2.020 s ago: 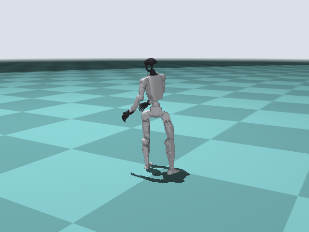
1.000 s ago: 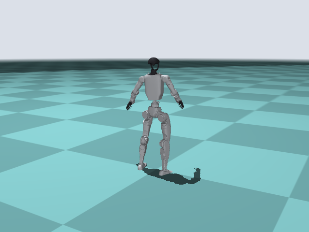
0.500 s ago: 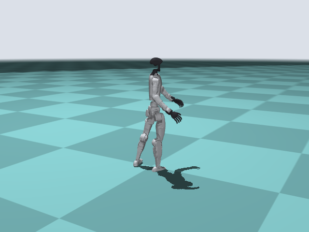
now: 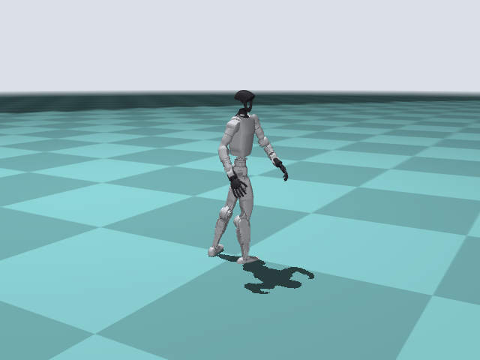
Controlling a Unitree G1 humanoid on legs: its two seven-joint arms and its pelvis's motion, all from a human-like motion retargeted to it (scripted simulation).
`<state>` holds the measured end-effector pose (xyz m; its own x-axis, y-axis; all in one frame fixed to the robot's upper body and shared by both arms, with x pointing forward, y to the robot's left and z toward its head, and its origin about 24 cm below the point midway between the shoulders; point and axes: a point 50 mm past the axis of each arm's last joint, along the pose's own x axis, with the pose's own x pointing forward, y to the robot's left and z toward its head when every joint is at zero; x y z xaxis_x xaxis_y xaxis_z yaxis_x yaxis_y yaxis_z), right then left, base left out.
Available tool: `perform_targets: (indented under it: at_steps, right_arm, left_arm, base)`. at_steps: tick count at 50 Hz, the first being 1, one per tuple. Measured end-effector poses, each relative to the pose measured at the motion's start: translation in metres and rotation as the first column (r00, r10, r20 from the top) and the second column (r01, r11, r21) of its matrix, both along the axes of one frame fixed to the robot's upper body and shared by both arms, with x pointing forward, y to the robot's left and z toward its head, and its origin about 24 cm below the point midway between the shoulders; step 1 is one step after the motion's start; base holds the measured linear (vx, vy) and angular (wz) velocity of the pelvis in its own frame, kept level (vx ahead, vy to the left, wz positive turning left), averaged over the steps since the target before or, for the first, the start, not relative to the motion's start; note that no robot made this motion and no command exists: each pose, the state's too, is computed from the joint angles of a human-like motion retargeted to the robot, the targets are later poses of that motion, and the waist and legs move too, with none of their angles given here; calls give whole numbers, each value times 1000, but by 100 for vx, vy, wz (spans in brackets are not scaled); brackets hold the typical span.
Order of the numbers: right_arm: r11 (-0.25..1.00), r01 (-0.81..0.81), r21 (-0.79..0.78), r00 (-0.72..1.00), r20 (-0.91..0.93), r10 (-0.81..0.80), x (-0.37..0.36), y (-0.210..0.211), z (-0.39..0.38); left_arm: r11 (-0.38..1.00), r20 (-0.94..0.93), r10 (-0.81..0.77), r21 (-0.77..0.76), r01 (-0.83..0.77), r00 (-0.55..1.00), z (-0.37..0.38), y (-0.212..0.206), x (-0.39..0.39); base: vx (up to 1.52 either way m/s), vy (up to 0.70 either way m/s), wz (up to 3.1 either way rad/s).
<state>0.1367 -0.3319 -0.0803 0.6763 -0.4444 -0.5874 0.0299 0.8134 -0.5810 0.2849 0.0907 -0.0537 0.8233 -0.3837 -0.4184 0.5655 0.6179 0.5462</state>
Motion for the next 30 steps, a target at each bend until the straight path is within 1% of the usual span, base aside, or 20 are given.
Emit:
perform_targets:
  at_steps: [4, 7, 12, 15, 18, 24, 30]
  right_arm:
    - [998, 26, 49, 1000, -10, -26, -1, 14, -11]
    - [996, 11, 86, 1000, -16, -10, 2, 25, -17]
    - [990, -92, 110, 996, -4, 93, 15, 40, -17]
    - [981, -164, 103, 986, 19, 163, 27, 45, -11]
    - [973, -215, 88, 976, 52, 211, 39, 47, -3]
    - [968, -244, 61, 965, 117, 236, 55, 44, 12]
    - [982, -185, 43, 970, 167, 175, 54, 33, 20]
  left_arm:
    - [999, 13, -43, -17, 43, 999, 4, -17, 1]
    - [993, 38, -114, -12, 114, 993, 10, -29, 2]
    - [957, 92, -290, 33, 288, 953, 22, -40, -1]
    - [925, 105, -379, 68, 374, 919, 27, -38, -4]
    - [898, 97, -436, 104, 427, 895, 28, -32, -7]
    - [876, 57, -472, 142, 461, 880, 23, -23, -11]
    - [892, 38, -442, 121, 435, 896, 16, -23, -16]
  base:
    - [2, 0, 24]
    - [3, 1, 57]
    - [4, 0, 65]
    - [5, -3, 53]
    - [5, -3, 33]
    - [6, -3, -6]
    - [6, -4, -54]
